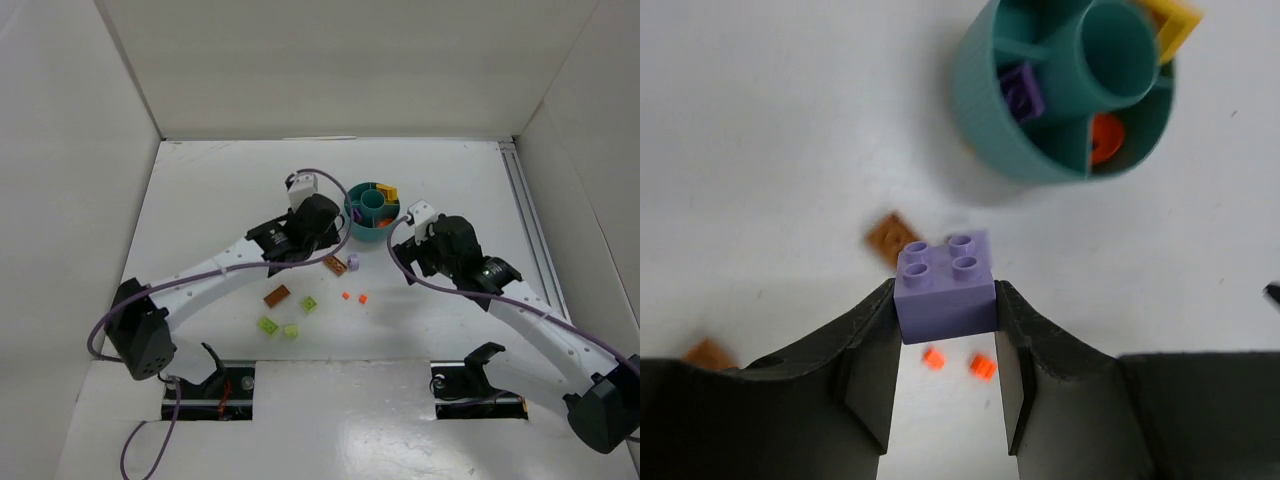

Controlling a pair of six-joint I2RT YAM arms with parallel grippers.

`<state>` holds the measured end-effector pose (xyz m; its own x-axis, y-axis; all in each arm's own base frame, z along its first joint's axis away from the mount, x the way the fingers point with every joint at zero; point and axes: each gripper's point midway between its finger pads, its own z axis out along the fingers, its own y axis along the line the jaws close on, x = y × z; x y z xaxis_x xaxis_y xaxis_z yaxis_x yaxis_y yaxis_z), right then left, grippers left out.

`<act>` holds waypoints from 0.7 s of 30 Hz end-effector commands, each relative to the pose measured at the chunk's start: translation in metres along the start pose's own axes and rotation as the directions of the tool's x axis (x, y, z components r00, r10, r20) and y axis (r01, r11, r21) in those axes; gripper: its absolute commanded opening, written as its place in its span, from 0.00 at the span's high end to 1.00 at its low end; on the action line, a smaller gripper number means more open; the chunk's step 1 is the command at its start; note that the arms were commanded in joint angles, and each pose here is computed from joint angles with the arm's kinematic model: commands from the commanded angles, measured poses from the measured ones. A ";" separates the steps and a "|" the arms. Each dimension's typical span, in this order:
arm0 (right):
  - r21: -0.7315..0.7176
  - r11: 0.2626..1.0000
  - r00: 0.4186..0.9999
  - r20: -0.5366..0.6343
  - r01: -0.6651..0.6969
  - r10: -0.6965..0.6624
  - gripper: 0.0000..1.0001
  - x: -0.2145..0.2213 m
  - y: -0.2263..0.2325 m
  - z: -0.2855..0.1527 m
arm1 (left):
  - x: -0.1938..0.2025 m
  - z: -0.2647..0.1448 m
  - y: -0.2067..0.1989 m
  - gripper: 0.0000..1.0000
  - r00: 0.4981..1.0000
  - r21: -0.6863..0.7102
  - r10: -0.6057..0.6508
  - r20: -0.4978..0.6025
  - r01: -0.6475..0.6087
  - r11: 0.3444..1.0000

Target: Sort the legos into containers by color

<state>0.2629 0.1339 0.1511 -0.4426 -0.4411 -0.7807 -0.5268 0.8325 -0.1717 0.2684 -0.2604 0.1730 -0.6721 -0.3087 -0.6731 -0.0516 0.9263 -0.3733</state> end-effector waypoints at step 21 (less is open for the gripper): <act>0.083 0.995 0.996 -0.064 -0.057 0.063 0.00 0.002 -0.058 0.004 | -0.046 0.117 -0.119 0.78 0.949 0.226 0.312 0.031 -0.311 0.923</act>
<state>0.2878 0.0837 0.1413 -0.5508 -0.4132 -0.7251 -0.4280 0.8858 -0.1797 0.3824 -0.3703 0.1459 -0.6772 -0.0052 -0.7358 0.2716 0.9276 -0.2565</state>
